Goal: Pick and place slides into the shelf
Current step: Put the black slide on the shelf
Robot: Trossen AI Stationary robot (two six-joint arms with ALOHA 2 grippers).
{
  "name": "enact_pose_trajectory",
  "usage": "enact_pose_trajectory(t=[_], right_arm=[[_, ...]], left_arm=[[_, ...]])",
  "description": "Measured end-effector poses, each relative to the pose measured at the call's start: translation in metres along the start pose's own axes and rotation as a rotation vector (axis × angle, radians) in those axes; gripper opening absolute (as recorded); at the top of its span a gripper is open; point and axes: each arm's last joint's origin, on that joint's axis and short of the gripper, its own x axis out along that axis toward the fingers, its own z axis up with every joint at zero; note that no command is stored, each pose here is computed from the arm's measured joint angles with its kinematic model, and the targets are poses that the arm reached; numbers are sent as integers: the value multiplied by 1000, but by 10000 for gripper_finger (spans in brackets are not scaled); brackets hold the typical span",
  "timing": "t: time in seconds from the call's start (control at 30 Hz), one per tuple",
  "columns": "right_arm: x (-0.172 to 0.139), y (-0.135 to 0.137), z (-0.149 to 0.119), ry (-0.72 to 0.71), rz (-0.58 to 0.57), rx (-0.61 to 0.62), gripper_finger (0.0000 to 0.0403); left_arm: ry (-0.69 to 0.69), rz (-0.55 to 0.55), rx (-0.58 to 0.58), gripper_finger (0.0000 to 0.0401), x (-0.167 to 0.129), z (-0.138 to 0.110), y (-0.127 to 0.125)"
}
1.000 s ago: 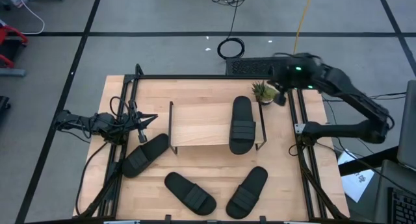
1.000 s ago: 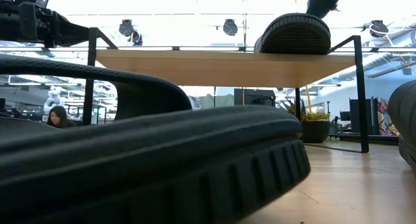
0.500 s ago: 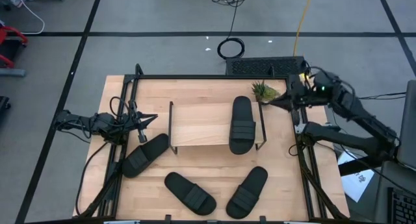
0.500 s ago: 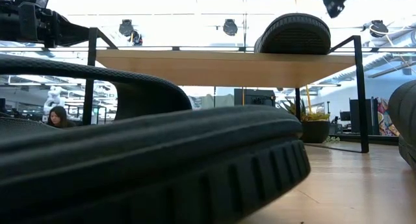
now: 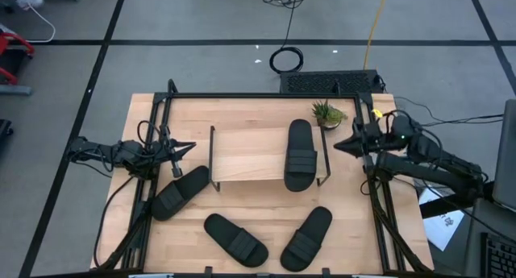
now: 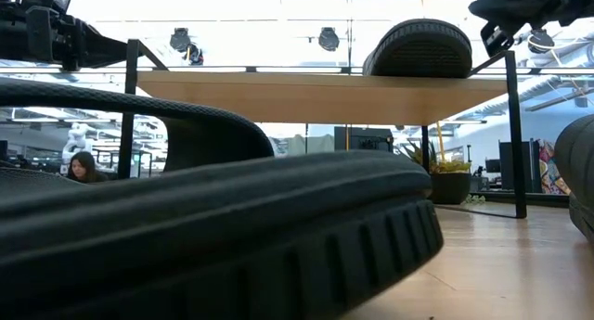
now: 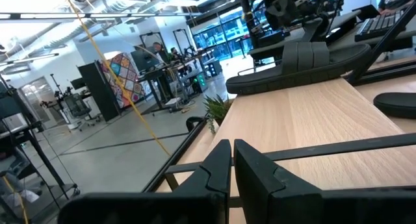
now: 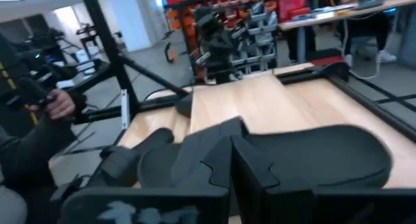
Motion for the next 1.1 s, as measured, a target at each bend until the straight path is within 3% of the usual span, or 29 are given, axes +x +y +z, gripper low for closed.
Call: enact_pose_trajectory(t=[0.2,0.33,0.47,0.67,0.9,1.1], right_arm=[[12,3,-16,-39,130,-41,0],[23,3,-32,-120,203,-151,0],[28,2,-45,-184,229,-240,0],[30,0,-53,-165,225,-265,0],[32,-2,-61,-138,248,-258,0],[32,-2,-65,-129,247,-263,0]], left_arm=[[1,0,22,26,0,0,0],[-13,6,49,26,0,1,1],[-51,-5,-42,26,0,6,2],[-42,7,-112,26,-3,15,7],[18,-96,-268,26,-10,24,10],[-18,-156,-340,26,-14,63,24]])
